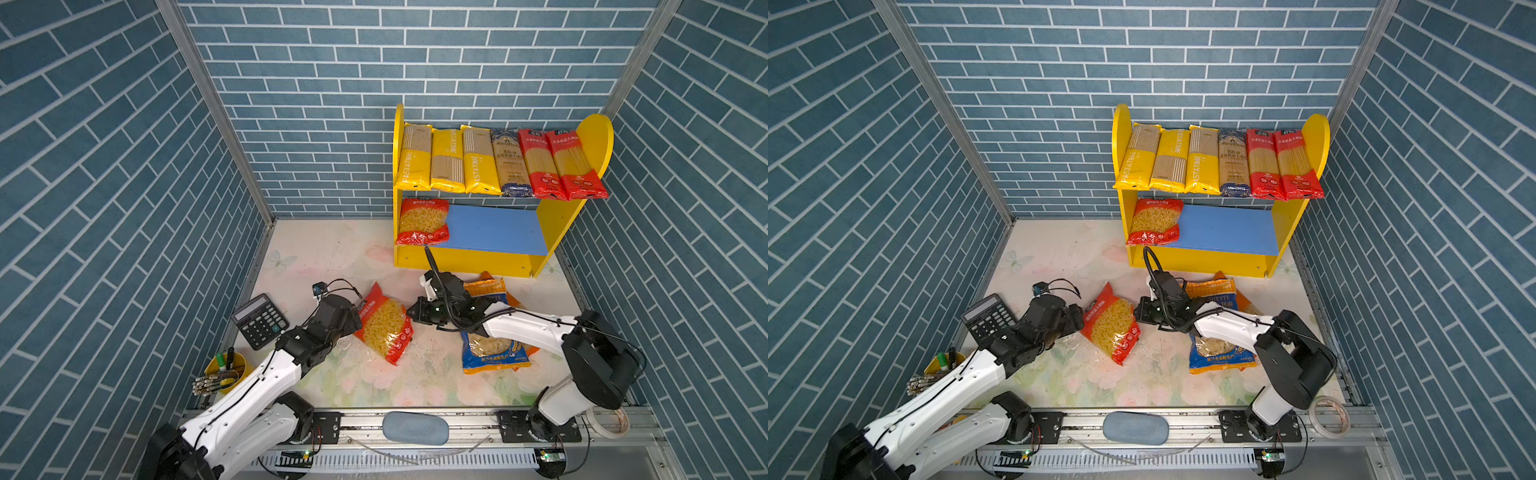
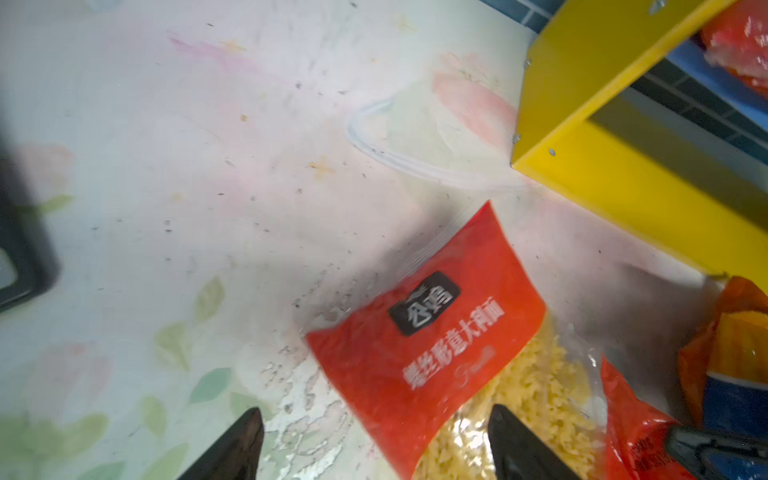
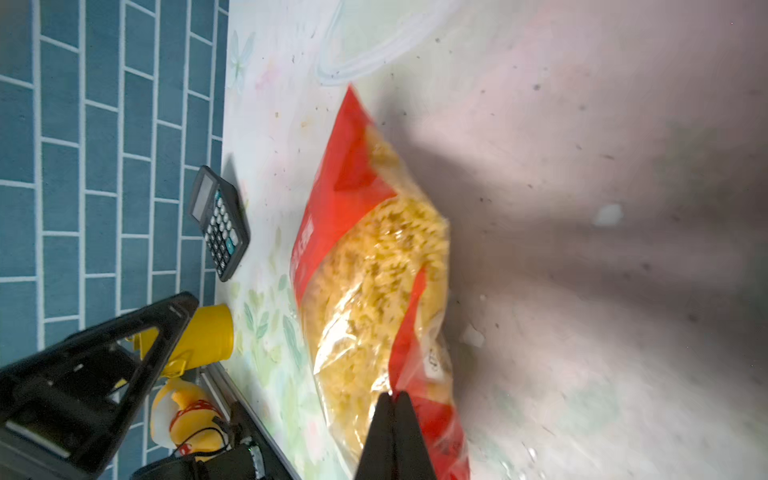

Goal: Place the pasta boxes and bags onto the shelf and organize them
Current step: 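Move both grippers to the red fusilli bag by the calculator and grasp it, then lift the red fusilli bag upright with both grippers toward the shelf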

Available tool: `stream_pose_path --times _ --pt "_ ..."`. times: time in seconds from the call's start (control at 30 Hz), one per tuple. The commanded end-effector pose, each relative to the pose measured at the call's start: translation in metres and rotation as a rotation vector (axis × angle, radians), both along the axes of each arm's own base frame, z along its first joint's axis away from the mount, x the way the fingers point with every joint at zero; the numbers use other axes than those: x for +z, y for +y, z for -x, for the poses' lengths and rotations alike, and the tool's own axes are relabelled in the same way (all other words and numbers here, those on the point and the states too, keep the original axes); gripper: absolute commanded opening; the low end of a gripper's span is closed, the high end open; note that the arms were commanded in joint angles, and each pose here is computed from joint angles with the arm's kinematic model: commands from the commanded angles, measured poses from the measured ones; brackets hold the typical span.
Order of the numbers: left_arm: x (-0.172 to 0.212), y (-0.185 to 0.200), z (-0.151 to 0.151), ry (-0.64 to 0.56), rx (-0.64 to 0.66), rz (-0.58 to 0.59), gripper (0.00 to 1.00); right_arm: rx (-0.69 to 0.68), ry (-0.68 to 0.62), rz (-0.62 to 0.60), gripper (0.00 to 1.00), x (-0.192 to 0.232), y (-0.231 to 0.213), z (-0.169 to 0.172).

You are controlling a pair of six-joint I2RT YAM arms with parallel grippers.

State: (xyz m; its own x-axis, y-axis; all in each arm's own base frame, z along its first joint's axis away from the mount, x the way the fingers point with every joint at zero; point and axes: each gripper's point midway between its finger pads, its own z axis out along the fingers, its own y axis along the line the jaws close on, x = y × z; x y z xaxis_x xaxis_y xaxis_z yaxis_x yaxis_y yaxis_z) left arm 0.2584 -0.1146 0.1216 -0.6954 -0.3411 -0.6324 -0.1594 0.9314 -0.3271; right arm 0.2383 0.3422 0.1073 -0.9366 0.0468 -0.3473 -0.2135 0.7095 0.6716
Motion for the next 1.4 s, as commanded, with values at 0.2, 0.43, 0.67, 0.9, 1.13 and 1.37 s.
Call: stream_pose_path --times 0.2,0.43,0.67,0.9,1.13,1.37 --pt "-0.008 -0.042 -0.002 0.008 -0.119 0.089 0.79 0.123 0.158 0.072 0.1 -0.024 -0.027 0.07" --pt "-0.03 -0.06 0.014 0.079 -0.226 0.159 0.77 -0.042 0.125 0.041 0.44 -0.014 -0.069 0.031" --pt "-0.046 -0.055 0.01 0.098 -0.185 0.278 0.68 -0.066 0.117 -0.048 0.56 -0.018 -0.039 0.001" --pt "-0.066 -0.06 0.013 0.134 -0.21 0.289 0.59 -0.06 0.157 -0.108 0.68 -0.039 -0.013 -0.015" --pt "-0.078 -0.068 0.012 0.153 -0.218 0.328 0.43 -0.002 0.202 -0.203 0.69 -0.046 0.012 -0.016" --pt "-0.082 -0.066 0.013 0.164 -0.208 0.321 0.28 0.079 0.217 -0.326 0.65 -0.036 0.043 -0.011"
